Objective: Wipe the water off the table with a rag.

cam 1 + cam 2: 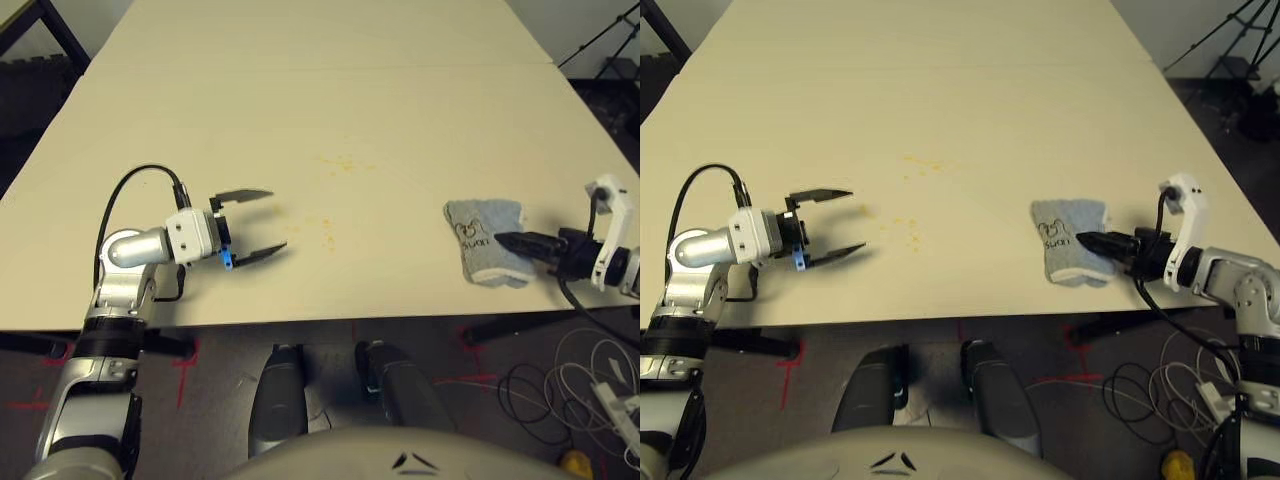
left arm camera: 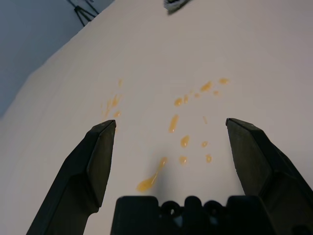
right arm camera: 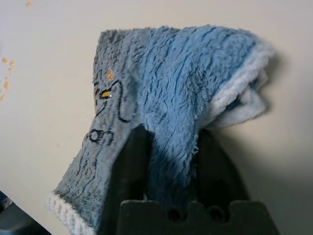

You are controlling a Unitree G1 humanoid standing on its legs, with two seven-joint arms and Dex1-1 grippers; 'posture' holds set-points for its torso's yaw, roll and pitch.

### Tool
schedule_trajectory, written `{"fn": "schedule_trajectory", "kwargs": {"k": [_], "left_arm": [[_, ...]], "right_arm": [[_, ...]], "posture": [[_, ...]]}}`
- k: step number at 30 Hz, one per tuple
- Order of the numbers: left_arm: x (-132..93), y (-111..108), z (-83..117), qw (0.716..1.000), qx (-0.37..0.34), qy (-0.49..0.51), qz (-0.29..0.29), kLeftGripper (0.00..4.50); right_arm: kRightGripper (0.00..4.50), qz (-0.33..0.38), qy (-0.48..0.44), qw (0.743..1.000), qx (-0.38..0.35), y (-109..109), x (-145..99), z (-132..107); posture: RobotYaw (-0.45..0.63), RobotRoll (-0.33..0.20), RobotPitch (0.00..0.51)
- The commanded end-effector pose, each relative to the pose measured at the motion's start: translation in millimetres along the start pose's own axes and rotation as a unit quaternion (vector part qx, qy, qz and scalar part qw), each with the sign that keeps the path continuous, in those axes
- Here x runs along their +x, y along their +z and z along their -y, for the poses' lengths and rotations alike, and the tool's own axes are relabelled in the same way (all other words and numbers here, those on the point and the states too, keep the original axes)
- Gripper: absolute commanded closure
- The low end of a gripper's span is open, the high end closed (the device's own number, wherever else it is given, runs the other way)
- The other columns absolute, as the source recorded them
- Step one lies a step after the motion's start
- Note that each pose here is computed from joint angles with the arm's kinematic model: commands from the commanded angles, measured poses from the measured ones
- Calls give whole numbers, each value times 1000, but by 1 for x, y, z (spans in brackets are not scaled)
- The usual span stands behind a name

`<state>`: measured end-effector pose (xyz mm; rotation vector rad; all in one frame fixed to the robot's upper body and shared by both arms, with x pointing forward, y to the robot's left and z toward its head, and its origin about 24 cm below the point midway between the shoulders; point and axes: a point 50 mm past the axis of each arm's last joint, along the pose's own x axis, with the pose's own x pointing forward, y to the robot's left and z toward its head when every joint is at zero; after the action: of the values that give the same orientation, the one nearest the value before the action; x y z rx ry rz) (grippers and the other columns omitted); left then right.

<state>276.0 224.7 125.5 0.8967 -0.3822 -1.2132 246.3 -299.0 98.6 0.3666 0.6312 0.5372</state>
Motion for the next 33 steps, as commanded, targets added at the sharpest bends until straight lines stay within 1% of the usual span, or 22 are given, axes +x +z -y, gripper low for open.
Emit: {"fn": "schedule_trajectory", "kwargs": {"k": [1, 3, 6, 10, 15, 21, 23, 26, 33], "left_arm": [[3, 0, 0, 998, 48, -38, -1, 0], [3, 0, -1, 997, 60, -42, 3, 0], [4, -1, -1, 998, 57, -36, 5, 0], [4, -2, 0, 998, 49, -29, 9, 0], [3, -3, 2, 999, 41, -23, 7, 0], [0, -3, 3, 999, 35, -16, 2, 0], [-2, -4, 5, 999, 32, -14, 1, 0], [-2, -4, 5, 1000, 30, -10, 0, 0], [-8, -6, 6, 1000, 23, -4, -13, 0]], "right_arm": [[4395, -33, -7, 999, 24, -15, 8, 3], [4456, -33, -7, 999, 23, -15, 8, 3], [4456, -23, -5, 1000, 17, -12, 8, 3], [4456, 5, 23, 1000, 15, -2, 7, -3], [4456, 60, 115, 992, 4, 25, 10, -32], [4456, 55, 168, 984, -22, 40, 24, -62], [4456, 41, 179, 983, -30, 40, 32, -71], [4456, 12, 189, 981, -36, 34, 46, -81], [4456, -51, 172, 983, -47, 9, 88, -95]], "posture": [[182, 0, 202], [181, 0, 202], [181, 0, 203], [180, 0, 204], [183, 0, 203], [189, 0, 203], [189, 0, 203], [199, 0, 200], [227, 0, 197]]}}
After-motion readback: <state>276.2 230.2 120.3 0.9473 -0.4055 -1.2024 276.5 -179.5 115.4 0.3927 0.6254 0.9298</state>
